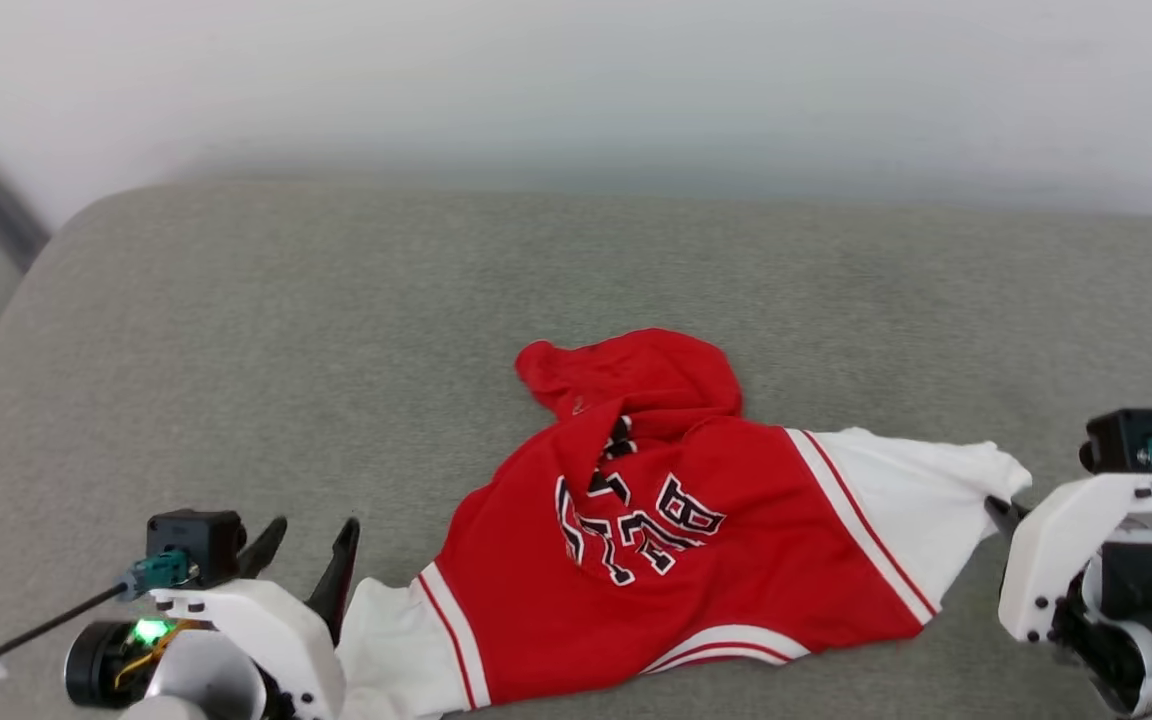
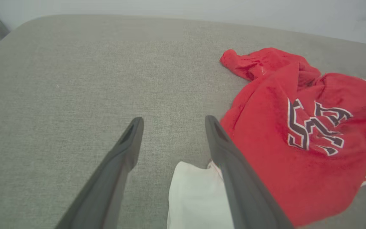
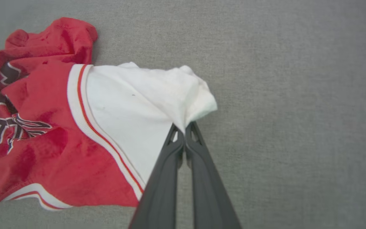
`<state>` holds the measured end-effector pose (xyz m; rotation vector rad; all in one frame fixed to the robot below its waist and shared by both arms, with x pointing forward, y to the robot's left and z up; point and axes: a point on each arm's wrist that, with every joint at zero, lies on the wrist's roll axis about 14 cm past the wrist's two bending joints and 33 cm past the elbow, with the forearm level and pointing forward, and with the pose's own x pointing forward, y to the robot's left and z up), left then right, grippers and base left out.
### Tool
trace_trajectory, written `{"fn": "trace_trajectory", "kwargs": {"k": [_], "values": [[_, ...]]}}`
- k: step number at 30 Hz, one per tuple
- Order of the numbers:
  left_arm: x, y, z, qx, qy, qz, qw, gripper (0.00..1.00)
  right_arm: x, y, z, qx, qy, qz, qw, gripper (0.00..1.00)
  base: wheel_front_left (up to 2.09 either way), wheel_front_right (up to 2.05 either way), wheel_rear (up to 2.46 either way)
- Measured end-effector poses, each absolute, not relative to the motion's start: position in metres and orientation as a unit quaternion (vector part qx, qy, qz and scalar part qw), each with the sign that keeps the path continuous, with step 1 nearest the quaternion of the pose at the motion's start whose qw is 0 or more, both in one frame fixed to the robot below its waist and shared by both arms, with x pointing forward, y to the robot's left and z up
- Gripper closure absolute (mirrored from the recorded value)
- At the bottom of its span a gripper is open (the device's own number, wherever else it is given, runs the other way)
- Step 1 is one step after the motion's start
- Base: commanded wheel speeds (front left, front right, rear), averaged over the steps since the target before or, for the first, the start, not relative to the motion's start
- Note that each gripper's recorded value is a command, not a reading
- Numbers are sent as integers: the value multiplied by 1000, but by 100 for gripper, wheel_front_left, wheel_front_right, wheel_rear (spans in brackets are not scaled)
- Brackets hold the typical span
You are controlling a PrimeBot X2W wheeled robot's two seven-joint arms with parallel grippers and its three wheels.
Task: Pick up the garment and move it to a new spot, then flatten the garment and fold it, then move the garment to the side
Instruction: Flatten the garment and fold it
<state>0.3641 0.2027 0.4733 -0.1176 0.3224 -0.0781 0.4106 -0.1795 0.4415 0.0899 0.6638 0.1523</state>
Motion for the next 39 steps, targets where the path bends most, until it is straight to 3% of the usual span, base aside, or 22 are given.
{"fn": "trace_trajectory", "kwargs": {"k": [4,11,18,21,24,30,35,39], "values": [[354,190,440,-73,262,-78,959,0,386,-192,441,52,329,52,941,100,0,0,0],[308,174,376,-81,451,-123,880,0,364,-207,438,76,332,19,940,100,0,0,0],[297,173,356,-86,538,-131,828,0,360,-207,423,89,351,9,932,100,0,0,0],[298,173,352,-85,556,-134,816,100,360,-206,419,91,355,10,930,100,0,0,0],[300,176,351,-78,550,-128,822,100,362,-203,420,93,352,12,931,100,0,0,0],[310,178,360,-58,482,-115,867,100,367,-200,431,90,326,16,941,100,0,0,0],[353,172,413,-43,353,-118,927,100,371,-199,449,80,291,21,953,100,0,0,0],[373,167,456,-26,273,-125,953,100,376,-200,467,73,256,23,964,100,0,0,0]]}}
